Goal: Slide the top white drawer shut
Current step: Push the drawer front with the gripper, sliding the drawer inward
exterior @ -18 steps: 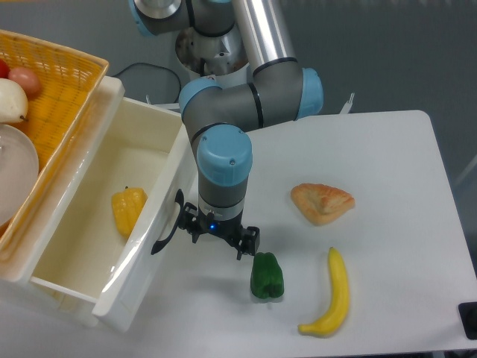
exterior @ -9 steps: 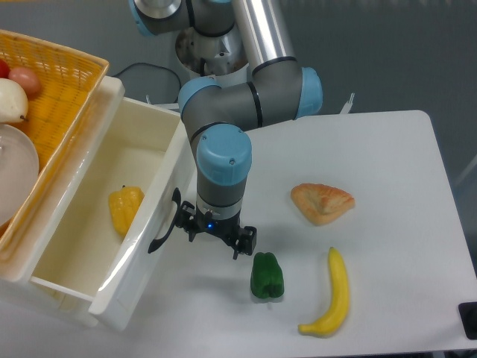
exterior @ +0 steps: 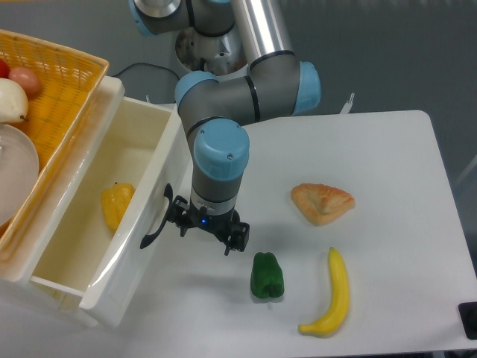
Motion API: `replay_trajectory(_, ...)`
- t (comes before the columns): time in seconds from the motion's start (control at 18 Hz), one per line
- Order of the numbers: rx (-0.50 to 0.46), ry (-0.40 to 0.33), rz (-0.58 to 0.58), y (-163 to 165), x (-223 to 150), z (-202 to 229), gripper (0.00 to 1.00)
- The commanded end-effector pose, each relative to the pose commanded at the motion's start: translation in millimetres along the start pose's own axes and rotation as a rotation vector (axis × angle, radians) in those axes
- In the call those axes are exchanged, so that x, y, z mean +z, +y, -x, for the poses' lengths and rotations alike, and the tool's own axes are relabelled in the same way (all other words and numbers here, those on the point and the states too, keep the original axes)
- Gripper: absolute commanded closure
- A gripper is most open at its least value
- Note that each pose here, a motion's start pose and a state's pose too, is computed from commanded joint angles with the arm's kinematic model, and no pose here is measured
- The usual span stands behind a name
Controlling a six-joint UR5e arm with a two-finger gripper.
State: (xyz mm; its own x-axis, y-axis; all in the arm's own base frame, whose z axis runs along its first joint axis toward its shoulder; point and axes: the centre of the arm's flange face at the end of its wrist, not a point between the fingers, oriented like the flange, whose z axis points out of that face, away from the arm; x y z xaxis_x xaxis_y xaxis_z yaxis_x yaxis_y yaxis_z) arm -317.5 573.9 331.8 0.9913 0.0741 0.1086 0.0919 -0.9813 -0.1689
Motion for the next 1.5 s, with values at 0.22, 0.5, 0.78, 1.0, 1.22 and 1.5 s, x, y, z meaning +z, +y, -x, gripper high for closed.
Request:
replay_trajectory(0.22, 0.012, 0.007, 0.008, -2.3, 1.9, -10.2, 0.0)
replay_trajectory(0.5, 0.021, 0.008, 0.008, -2.2, -0.3, -18.2, 0.0)
replay_trajectory(0.78, 0.042, 0.011, 0.01, -6.4, -1.4, -32.3, 0.0)
replay_trajectory(1.0, 0.057, 0.014, 0.012, -9.6, -0.6, -41.9, 0.0)
replay_trajectory(1.22, 0.07, 0.018, 0.016, -12.3, 1.2, -50.3, 0.0)
replay_trajectory(1.5, 0.083, 0.018, 0.014, -14.1, -2.0, -59.2, 0.0)
